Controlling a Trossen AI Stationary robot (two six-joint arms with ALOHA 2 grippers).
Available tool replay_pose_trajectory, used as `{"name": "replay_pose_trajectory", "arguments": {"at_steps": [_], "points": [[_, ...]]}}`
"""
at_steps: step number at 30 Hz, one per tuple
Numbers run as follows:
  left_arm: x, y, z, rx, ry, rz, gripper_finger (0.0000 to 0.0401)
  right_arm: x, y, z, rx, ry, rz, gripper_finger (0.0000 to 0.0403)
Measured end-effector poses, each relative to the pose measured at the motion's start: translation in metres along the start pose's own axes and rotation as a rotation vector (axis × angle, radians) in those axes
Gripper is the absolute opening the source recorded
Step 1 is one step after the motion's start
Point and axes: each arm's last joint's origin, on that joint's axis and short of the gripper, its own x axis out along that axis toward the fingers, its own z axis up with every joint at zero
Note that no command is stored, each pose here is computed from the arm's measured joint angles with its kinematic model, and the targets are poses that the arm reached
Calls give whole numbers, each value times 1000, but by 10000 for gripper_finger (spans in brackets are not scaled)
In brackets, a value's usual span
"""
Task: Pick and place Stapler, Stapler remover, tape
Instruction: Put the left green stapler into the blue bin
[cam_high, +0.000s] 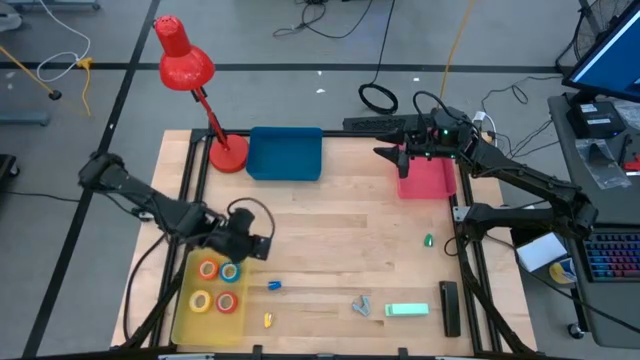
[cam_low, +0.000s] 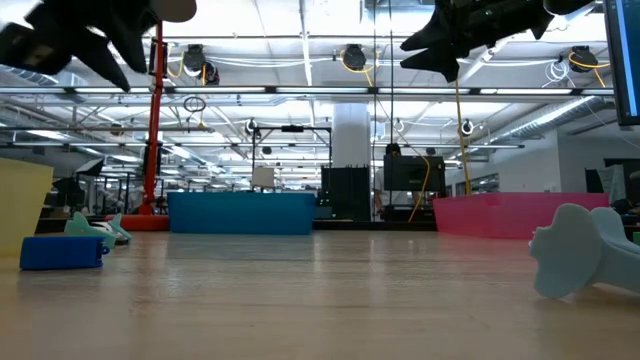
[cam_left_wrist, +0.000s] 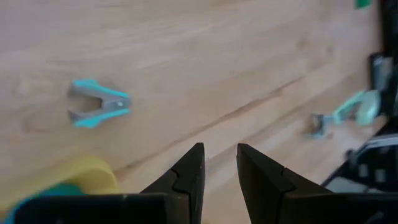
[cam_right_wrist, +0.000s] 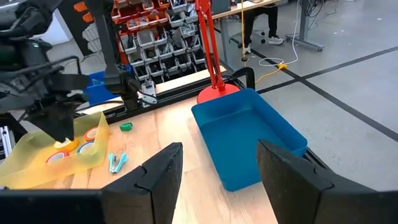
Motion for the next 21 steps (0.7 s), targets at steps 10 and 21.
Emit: {"name": "replay_pose_trajectory", "arguments": {"at_steps": [10, 21], "points": [[-7, 48, 32, -191, 147, 551, 94, 0, 0, 0, 1, 3, -1, 196], [-15, 63, 47, -153, 188, 722, 95, 0, 0, 0, 1, 3, -2, 196]]}}
